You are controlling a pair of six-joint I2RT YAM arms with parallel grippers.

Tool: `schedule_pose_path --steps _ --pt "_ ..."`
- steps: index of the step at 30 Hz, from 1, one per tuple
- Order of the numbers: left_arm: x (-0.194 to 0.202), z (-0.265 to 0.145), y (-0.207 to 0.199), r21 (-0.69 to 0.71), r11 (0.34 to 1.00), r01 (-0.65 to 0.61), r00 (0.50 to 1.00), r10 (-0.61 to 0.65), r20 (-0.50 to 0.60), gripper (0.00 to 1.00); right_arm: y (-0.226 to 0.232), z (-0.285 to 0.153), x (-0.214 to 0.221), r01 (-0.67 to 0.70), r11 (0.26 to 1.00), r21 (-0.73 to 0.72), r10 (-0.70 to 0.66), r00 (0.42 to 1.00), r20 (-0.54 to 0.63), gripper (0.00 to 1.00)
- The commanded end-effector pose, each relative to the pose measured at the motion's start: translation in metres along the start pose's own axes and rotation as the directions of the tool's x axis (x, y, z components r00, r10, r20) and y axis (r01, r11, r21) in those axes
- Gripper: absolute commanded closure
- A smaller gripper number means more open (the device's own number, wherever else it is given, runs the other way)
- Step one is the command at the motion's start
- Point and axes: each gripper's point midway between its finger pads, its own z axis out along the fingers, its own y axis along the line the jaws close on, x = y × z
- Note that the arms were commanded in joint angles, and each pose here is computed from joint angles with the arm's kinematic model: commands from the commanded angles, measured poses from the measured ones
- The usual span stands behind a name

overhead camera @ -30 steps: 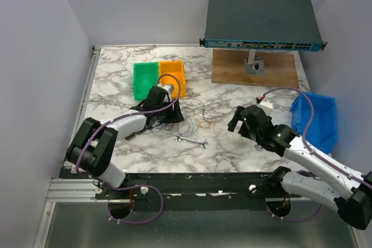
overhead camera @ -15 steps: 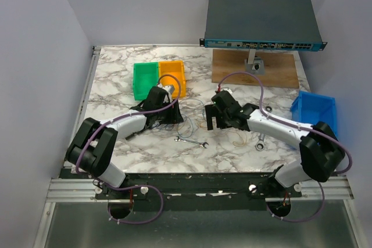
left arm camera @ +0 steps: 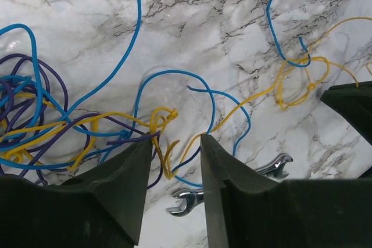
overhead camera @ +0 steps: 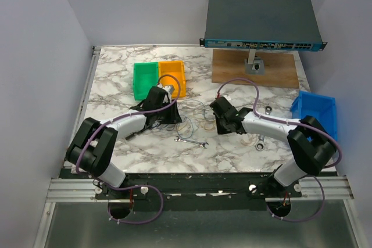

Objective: Untangle the cables

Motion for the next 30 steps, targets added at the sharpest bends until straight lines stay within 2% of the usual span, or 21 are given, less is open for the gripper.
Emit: schedule_pose_path --steps 1,5,8,11,17,20,24,30 --pt "-0.003 0.000 -0.002 0.022 1.000 0.019 1.000 -0.018 -0.014 0.68 -0.007 0.001 -0.005 -0.060 0.997 0.046 0.057 0.997 0.047 0.99" --pt "-0.003 0.000 0.007 -0.015 0.999 0.036 0.999 -0.036 -0.021 1.00 -0.022 -0.017 -0.017 -0.158 0.984 0.088 0.144 0.979 0.144 0.99" --pt "-0.005 -0.002 0.015 -0.046 0.997 0.059 0.998 -0.059 -0.006 1.00 -0.046 -0.035 -0.028 -0.276 0.953 0.122 0.242 0.941 0.234 0.99" --pt "-0.011 -0.011 0.026 -0.077 0.993 0.094 0.995 -0.090 0.048 1.00 -0.077 -0.058 -0.038 -0.418 0.898 0.135 0.356 0.873 0.334 0.99" --pt "-0.026 -0.044 0.070 -0.177 0.950 0.256 0.949 -0.212 0.233 1.00 -0.156 -0.111 -0.049 -0.692 0.714 0.110 0.549 0.650 0.525 0.99" --pt "-0.028 -0.065 0.093 -0.224 0.912 0.342 0.905 -0.255 0.341 1.00 -0.182 -0.137 -0.048 -0.755 0.644 0.122 0.554 0.570 0.607 0.99" --pt "-0.029 -0.092 0.115 -0.307 0.844 0.440 0.840 -0.266 0.474 1.00 -0.199 -0.158 -0.042 -0.816 0.564 0.131 0.559 0.493 0.667 0.99" --pt "-0.024 -0.115 0.133 -0.352 0.771 0.531 0.777 -0.277 0.565 1.00 -0.214 -0.181 -0.036 -0.878 0.470 0.095 0.558 0.379 0.738 0.99"
